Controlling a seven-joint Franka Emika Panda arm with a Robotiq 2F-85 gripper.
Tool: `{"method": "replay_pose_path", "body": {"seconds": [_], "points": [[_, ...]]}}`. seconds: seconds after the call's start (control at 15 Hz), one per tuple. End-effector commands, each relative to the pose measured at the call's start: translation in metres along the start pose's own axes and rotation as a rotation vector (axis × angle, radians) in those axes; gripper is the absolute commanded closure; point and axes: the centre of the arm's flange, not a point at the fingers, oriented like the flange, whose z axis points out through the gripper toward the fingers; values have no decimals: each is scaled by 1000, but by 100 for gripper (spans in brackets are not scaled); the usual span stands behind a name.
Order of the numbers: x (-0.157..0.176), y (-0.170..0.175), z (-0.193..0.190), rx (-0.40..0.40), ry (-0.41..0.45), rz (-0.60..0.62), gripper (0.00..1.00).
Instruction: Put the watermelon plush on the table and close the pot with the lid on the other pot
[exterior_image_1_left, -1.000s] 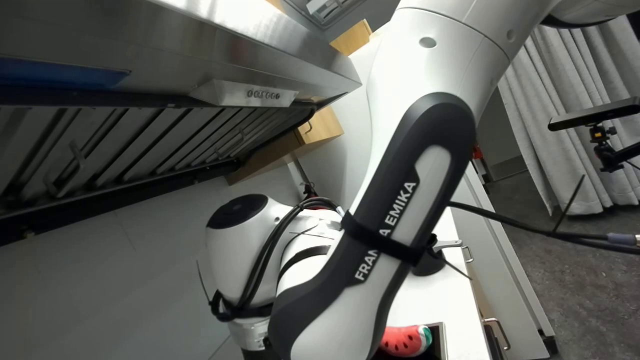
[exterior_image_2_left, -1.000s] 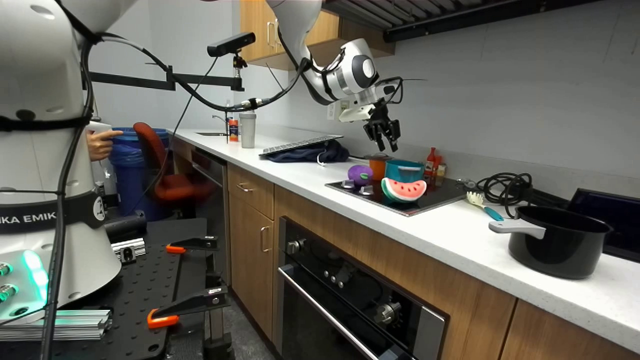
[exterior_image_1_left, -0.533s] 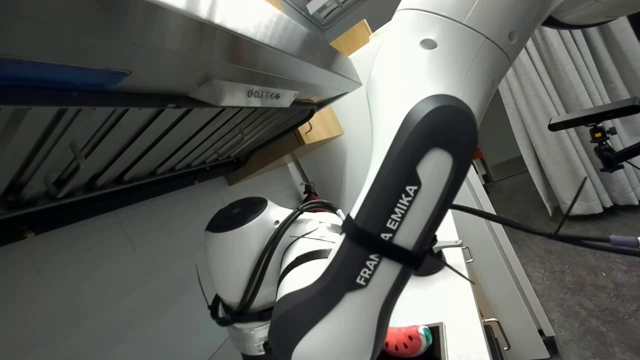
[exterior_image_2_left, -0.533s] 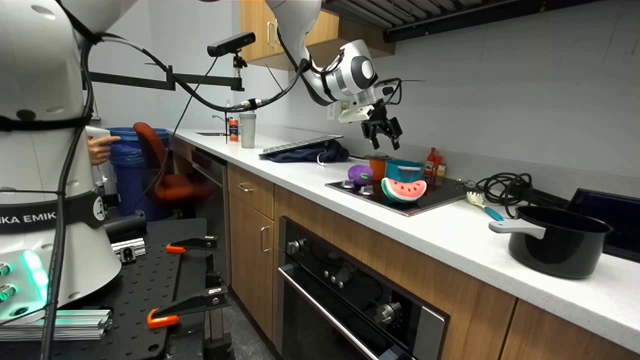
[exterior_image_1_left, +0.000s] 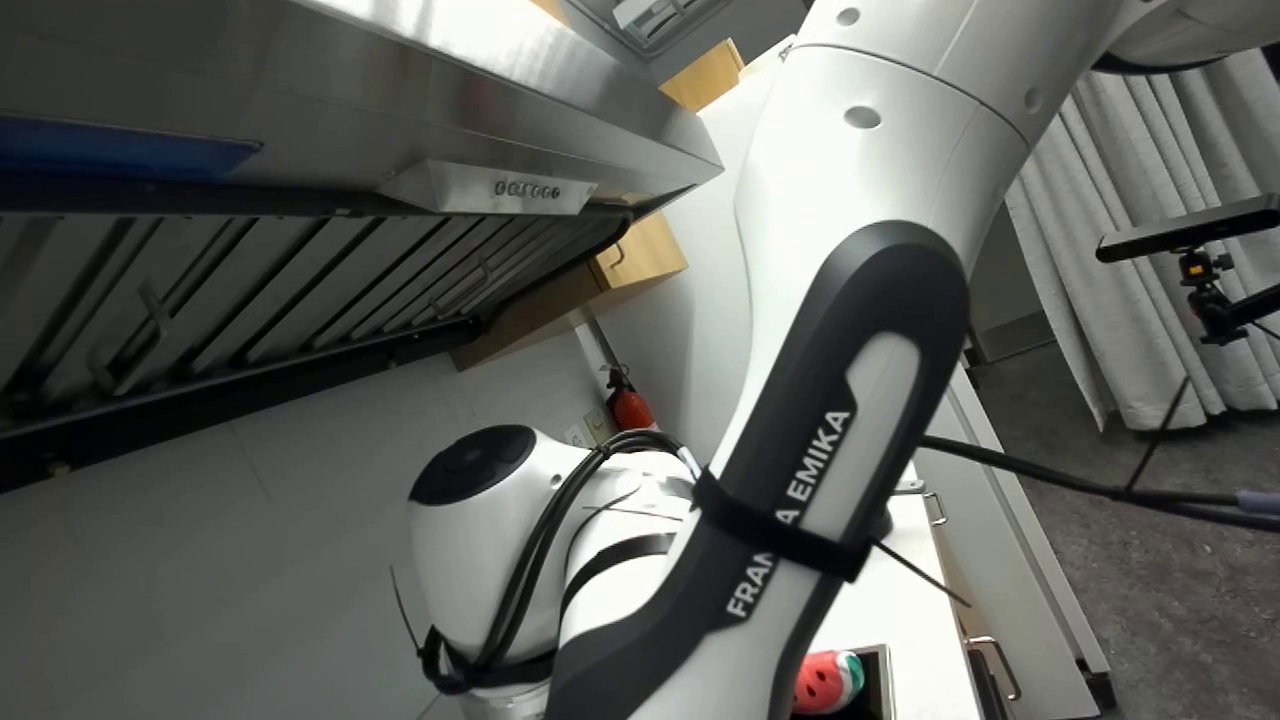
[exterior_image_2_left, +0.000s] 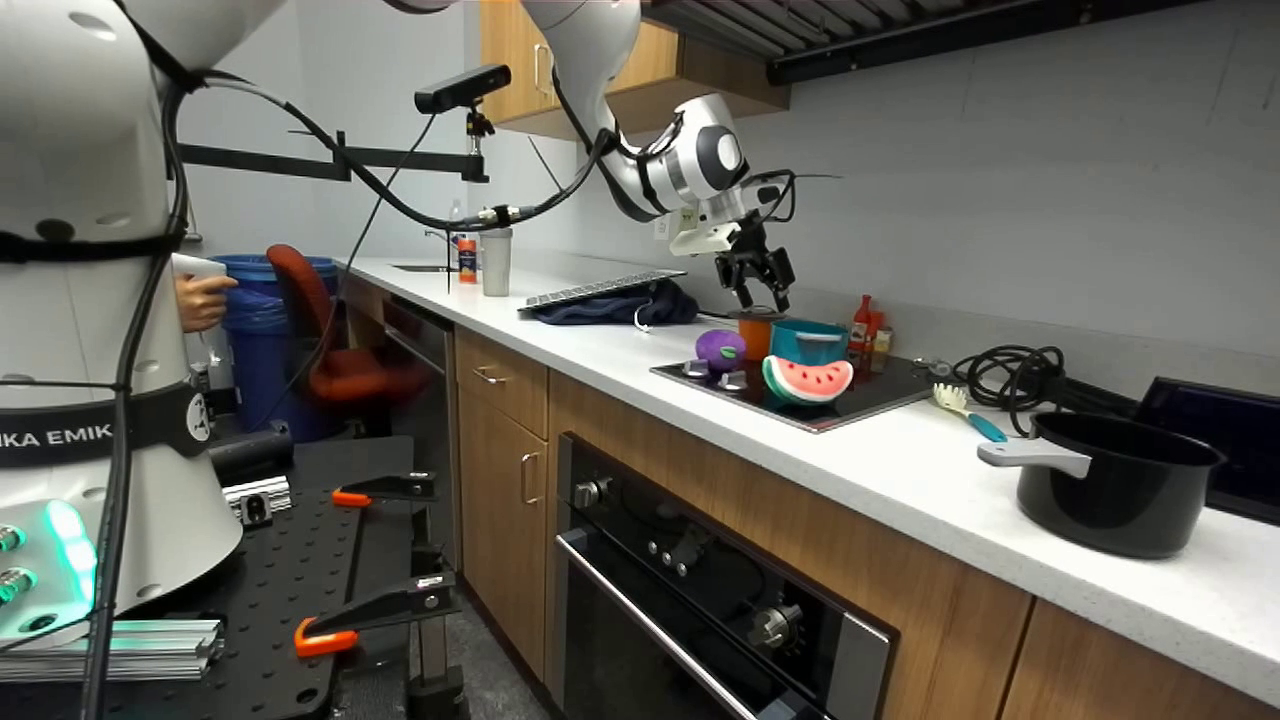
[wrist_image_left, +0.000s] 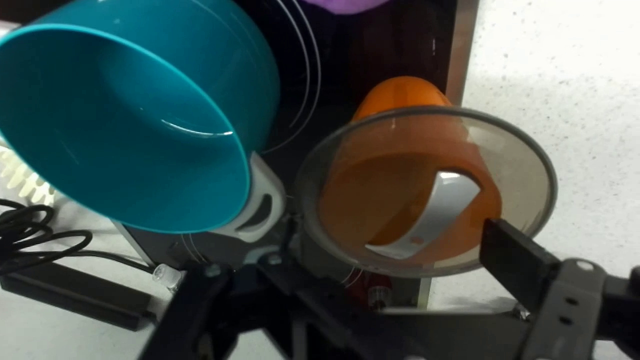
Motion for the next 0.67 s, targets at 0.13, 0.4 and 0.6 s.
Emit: {"method": "replay_pose_path", "body": {"seconds": [0.13,0.4,0.6], "points": [[10,-2,3,-20,0,12,58],[14,3,2,-25,2,28,87],[16,4,-1,-38,11,30,99]]}}
